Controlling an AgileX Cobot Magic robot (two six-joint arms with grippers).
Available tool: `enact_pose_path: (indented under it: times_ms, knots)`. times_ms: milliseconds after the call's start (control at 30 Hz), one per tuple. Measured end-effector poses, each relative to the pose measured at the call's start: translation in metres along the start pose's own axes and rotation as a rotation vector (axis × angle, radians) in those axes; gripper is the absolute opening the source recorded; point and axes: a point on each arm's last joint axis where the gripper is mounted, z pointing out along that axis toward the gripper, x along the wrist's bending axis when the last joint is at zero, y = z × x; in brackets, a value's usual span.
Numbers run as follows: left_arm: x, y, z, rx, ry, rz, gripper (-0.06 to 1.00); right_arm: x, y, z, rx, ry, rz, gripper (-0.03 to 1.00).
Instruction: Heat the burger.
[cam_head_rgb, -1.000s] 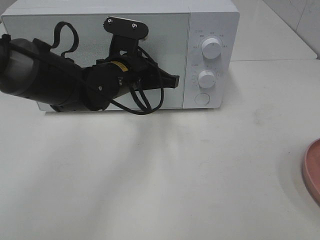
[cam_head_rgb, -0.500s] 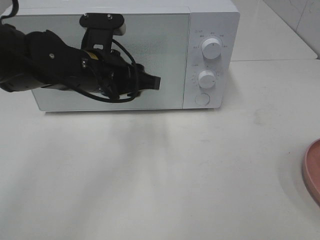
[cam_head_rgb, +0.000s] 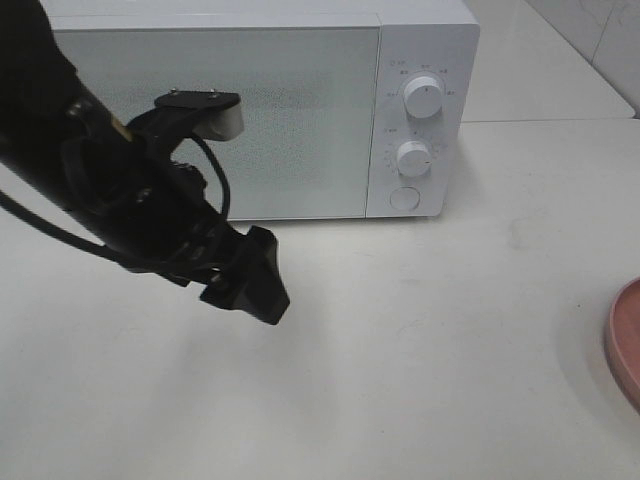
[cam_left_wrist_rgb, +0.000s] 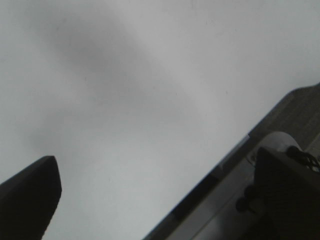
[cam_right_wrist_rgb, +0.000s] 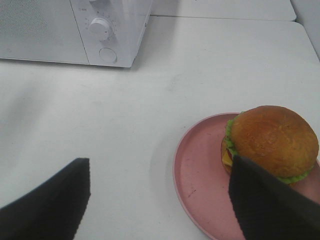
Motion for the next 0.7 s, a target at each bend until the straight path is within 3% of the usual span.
enact_pose_path:
  times_ms: [133,167,333,367,500,533,567,700]
  knots:
    - [0.011,-0.007,-0.018,0.044,-0.008,-0.072,0.97,0.0,0.0,0.0,0.0,0.0,0.0,0.75]
    - [0.023,-0.012,-0.033,0.051,-0.002,-0.126,0.97,0.0,0.0,0.0,0.0,0.0,0.0,0.75]
    - [0.046,-0.022,-0.064,0.03,0.028,-0.225,0.97,0.0,0.0,0.0,0.0,0.0,0.0,0.75]
    - [0.059,-0.029,-0.081,0.013,0.055,-0.283,0.97,0.0,0.0,0.0,0.0,0.0,0.0,0.75]
    - [0.073,-0.042,-0.104,-0.006,0.099,-0.346,0.97,0.0,0.0,0.0,0.0,0.0,0.0,0.75]
    - [0.082,-0.054,-0.121,-0.008,0.14,-0.391,0.97,0.0,0.0,0.0,0.0,0.0,0.0,0.75]
    - [0.082,-0.054,-0.121,-0.008,0.14,-0.391,0.97,0.0,0.0,0.0,0.0,0.0,0.0,0.75]
    - [0.092,-0.08,-0.156,-0.04,0.251,-0.472,0.97,0.0,0.0,0.0,0.0,0.0,0.0,0.75]
